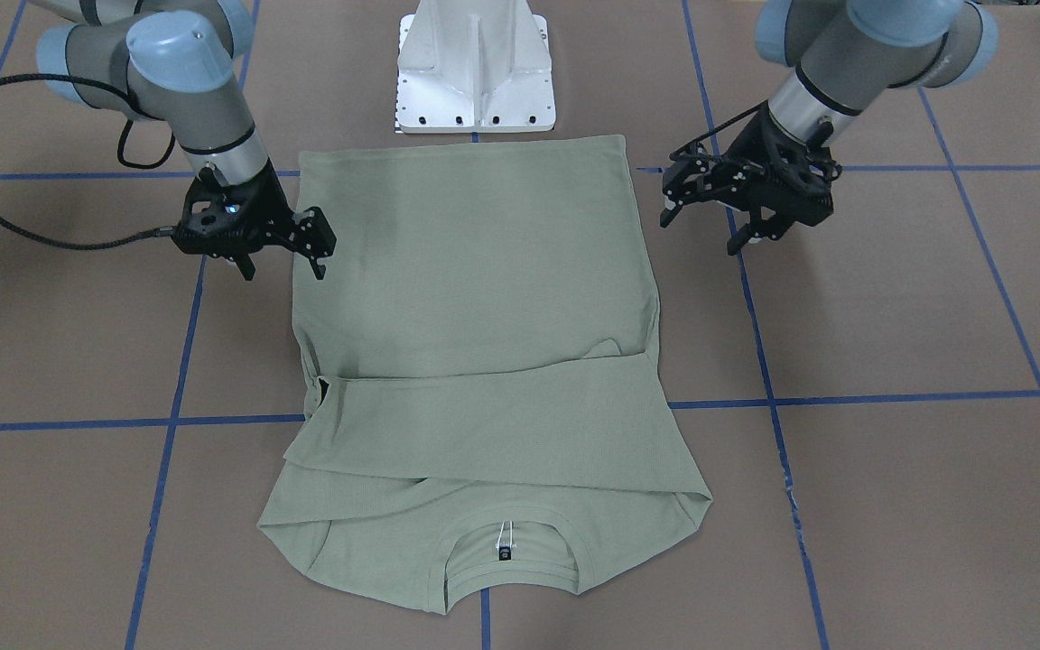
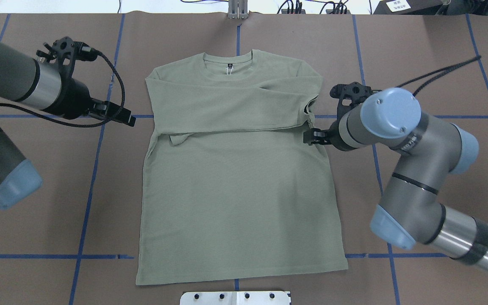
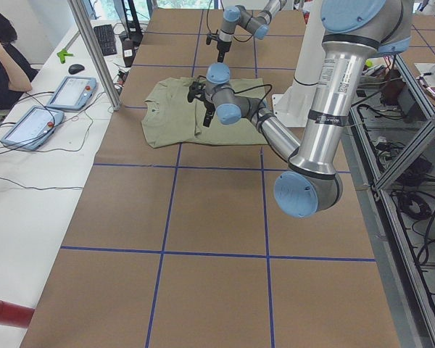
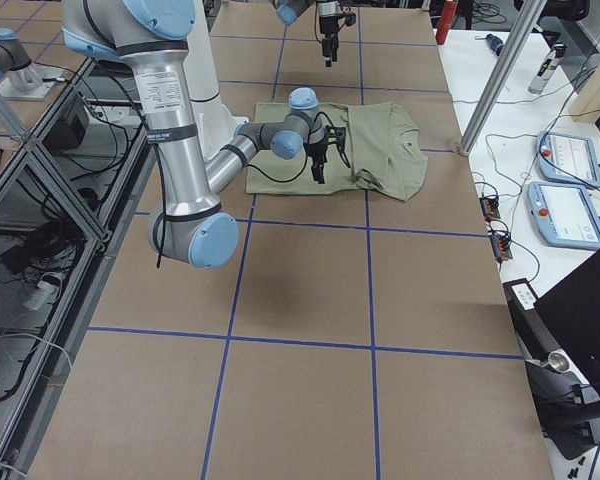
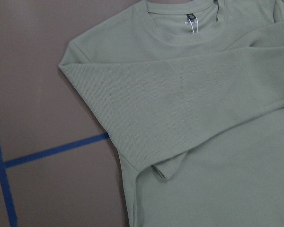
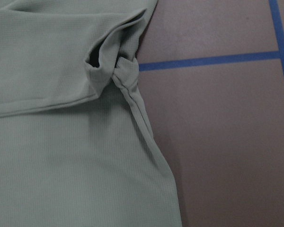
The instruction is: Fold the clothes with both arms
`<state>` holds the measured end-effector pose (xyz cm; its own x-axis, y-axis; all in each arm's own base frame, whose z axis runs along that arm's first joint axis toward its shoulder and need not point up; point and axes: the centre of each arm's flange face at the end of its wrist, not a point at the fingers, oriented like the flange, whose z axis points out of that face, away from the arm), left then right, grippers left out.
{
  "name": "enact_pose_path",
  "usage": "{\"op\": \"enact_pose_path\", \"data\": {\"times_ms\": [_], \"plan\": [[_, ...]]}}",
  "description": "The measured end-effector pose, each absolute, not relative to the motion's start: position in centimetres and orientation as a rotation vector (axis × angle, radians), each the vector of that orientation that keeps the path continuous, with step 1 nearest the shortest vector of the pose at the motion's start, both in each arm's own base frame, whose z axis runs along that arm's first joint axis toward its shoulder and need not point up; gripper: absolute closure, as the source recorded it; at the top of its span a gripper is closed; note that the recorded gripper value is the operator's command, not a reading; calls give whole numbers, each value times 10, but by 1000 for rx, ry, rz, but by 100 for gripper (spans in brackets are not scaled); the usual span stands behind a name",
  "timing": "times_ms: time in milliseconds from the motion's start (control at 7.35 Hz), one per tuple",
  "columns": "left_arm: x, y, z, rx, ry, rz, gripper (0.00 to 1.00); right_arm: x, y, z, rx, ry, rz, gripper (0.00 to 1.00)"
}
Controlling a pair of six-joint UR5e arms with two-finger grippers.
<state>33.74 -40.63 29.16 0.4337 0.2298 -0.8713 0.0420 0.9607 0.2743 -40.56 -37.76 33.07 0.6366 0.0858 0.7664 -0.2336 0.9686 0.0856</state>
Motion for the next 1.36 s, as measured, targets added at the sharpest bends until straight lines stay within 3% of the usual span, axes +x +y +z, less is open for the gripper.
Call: {"op": "enact_pose_path", "data": {"times_ms": [544,816,1360], "plan": [[415,-259,325,96,1193,-106,0,-386,-261,376,122,-1004,298,0],[445,-202,342,31,1164,-146,6,-399,-232,382,143,-1014,327,0],[471,-174,370,3,1102,-163,6,-402,-226,383,150,-1017,332,0]]}}
